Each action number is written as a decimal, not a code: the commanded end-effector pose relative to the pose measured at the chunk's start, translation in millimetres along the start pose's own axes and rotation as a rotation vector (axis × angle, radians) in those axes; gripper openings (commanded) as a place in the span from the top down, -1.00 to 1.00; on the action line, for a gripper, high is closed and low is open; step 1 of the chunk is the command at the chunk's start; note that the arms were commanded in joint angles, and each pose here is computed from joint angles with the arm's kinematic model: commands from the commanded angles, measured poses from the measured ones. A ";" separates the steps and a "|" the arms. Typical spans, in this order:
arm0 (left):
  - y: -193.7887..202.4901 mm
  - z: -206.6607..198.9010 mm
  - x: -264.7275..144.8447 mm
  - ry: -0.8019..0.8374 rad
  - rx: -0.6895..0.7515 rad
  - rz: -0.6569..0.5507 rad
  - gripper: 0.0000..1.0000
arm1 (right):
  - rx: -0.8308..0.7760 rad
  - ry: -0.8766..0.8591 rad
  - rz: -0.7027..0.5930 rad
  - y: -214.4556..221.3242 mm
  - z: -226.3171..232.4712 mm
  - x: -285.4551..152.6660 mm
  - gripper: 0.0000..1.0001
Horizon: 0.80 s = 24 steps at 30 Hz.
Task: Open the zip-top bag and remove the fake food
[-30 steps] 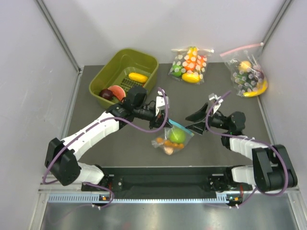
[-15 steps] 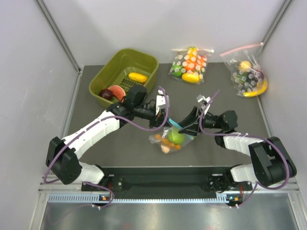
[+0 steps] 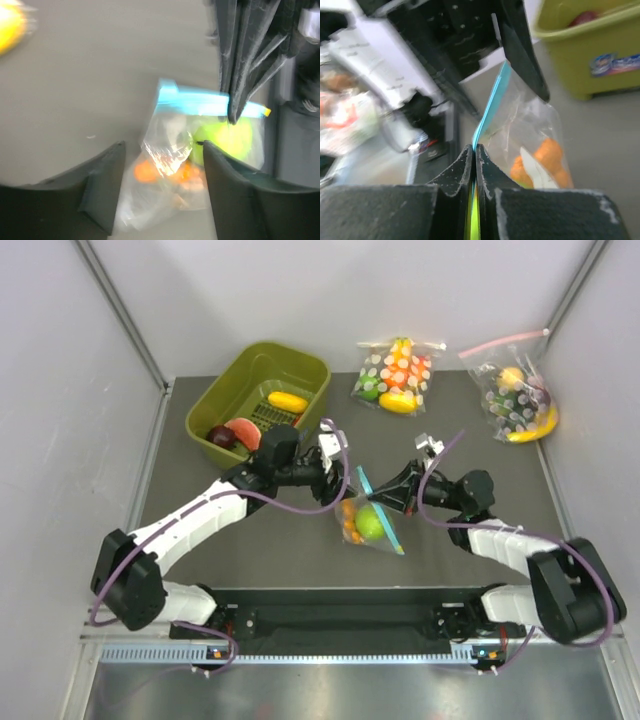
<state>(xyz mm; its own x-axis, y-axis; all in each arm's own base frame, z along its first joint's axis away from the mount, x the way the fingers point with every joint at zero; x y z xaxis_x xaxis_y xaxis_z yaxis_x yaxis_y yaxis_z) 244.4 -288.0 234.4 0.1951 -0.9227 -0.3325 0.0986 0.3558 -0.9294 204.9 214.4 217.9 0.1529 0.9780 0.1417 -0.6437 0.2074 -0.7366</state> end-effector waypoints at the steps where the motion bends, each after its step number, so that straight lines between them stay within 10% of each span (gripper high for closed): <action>1: -32.0 19.5 -18.4 -0.266 0.040 -0.133 -0.42 | -0.126 0.268 -0.139 -42.2 -14.6 5.9 1.00; 10: -41.0 -33.0 27.5 -0.435 0.001 -0.145 -0.50 | -0.143 0.710 -0.333 -89.0 -27.4 -16.4 1.00; 24: -47.3 -38.8 44.1 -0.867 -0.059 -0.076 -0.62 | -0.118 0.941 -0.438 -84.8 -31.7 -29.1 1.00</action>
<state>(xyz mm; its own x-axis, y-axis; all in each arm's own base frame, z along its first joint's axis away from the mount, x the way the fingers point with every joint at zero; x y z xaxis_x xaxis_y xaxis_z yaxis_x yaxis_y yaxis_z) 197.1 -361.4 224.3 0.7259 -0.6640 -0.1793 0.0804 0.3408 -0.9367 273.9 178.6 221.8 0.8515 0.4831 -0.2039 -0.4366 0.4376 -0.7860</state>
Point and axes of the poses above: each gripper's point midway between its finger pads, its own x axis out along the fingers, its own z axis along the line the jaws close on, y = z × x, the point moved 4 cm from there along -x, back along the fingers, and after that the axes turned 14 degrees about x, right-handed, at the moved point
